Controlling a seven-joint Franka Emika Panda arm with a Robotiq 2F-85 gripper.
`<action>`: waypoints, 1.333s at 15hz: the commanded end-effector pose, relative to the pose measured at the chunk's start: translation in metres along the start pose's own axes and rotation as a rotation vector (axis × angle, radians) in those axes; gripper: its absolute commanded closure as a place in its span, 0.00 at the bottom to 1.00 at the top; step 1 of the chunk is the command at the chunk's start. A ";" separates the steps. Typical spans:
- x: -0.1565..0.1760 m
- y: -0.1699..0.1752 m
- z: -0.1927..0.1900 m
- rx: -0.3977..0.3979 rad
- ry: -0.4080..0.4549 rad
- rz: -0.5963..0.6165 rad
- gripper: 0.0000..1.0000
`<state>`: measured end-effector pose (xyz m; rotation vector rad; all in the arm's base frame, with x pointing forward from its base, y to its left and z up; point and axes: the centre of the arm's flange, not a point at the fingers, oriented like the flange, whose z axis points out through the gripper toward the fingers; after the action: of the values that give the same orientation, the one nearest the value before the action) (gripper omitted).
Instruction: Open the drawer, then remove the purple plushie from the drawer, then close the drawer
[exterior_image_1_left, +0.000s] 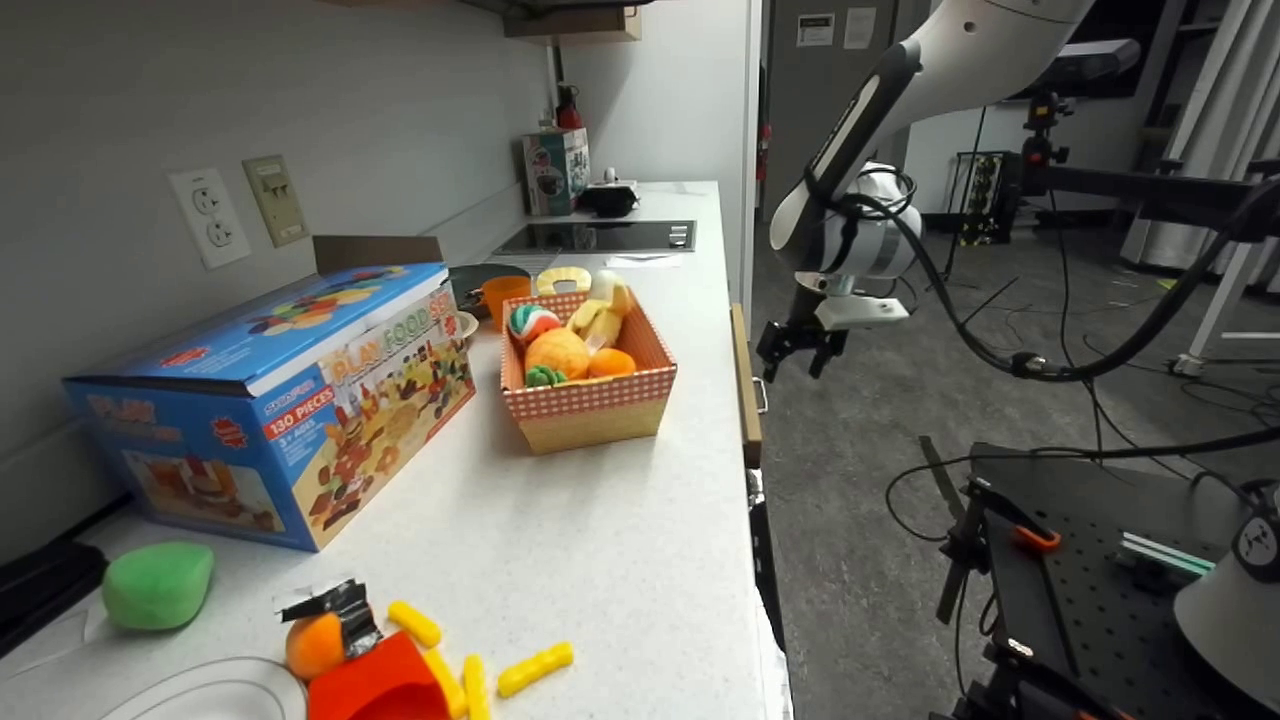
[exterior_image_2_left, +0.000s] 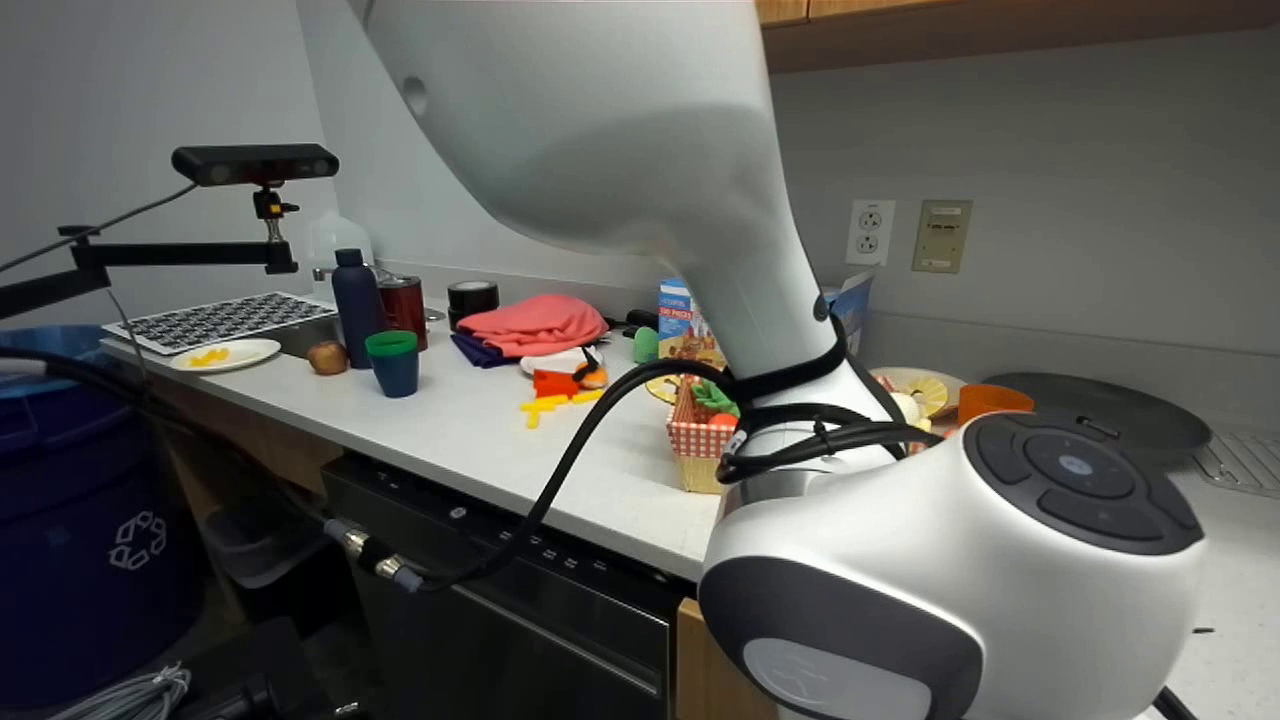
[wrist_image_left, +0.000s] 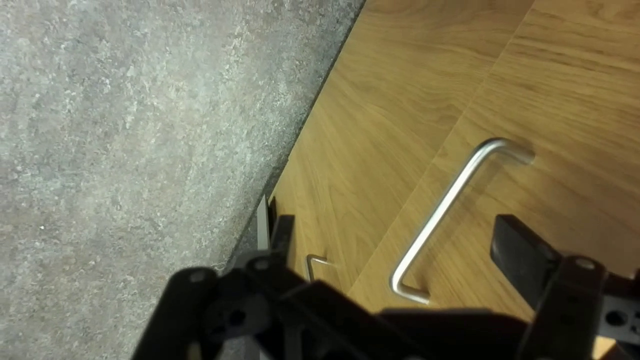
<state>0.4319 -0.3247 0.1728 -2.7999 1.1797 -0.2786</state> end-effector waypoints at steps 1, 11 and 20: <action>0.006 -0.001 0.027 0.001 -0.002 0.015 0.00; 0.007 0.002 0.046 -0.018 -0.001 0.033 0.00; -0.030 0.053 0.041 -0.090 -0.025 0.070 0.00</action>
<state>0.4093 -0.3380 0.1256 -2.8180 1.2633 -0.1965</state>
